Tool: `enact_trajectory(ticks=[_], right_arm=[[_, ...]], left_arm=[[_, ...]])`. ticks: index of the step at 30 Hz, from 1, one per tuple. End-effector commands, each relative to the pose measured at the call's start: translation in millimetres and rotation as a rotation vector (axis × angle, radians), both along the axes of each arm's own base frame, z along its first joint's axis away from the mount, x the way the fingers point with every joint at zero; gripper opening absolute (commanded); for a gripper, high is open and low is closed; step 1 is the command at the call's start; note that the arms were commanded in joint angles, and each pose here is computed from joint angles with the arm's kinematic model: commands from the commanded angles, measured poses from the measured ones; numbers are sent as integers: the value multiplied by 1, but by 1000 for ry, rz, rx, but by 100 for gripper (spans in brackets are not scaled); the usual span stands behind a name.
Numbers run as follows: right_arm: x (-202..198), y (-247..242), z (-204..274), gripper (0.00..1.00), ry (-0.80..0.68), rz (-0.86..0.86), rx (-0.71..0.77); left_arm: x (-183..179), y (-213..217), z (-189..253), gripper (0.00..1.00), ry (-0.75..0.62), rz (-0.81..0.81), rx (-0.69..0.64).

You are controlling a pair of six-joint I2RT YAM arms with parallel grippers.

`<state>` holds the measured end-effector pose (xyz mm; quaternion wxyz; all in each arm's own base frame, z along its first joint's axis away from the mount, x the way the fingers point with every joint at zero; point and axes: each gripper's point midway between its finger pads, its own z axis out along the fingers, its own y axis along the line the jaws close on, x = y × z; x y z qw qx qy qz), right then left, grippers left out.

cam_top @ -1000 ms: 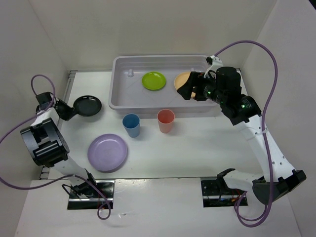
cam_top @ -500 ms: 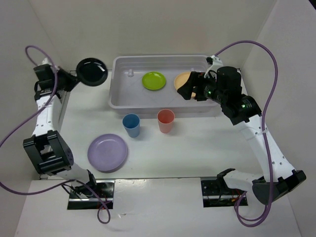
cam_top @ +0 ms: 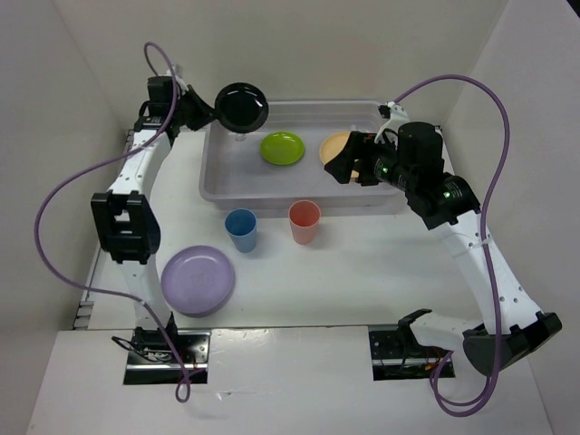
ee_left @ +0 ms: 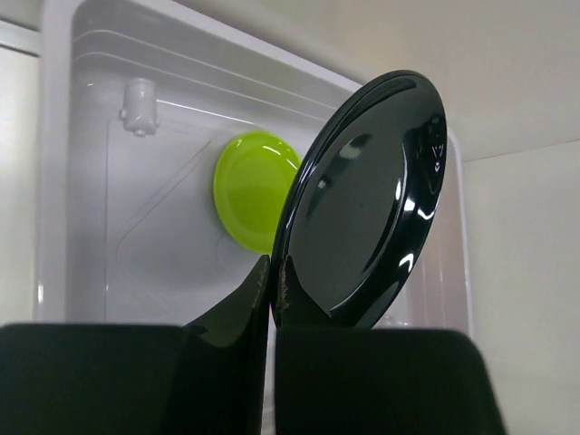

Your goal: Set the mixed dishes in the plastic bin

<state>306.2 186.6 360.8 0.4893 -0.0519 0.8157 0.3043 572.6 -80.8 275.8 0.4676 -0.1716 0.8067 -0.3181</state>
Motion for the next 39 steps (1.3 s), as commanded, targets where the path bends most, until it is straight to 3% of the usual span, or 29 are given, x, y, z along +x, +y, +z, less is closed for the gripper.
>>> enact_trajectory(ticks=[1,6,17,20,27,39], right_arm=[[-6,-3,23,84,-53,-10,32],[-7,-7,27,84,-56,-29,26],[-3,-3,25,84,-43,-32,27],[-3,-3,25,84,-43,-32,27],[-1,-1,22,84,-27,-23,23],[3,3,20,84,-18,-14,22]], left_arm=[[16,-22,3,0,-12,-47,21],[40,-45,-28,0,43,-105,63],[49,-78,-89,0,157,-219,83],[50,-83,-110,0,211,-222,89],[59,-86,-107,0,188,-204,94],[71,-93,-164,0,269,-192,34]])
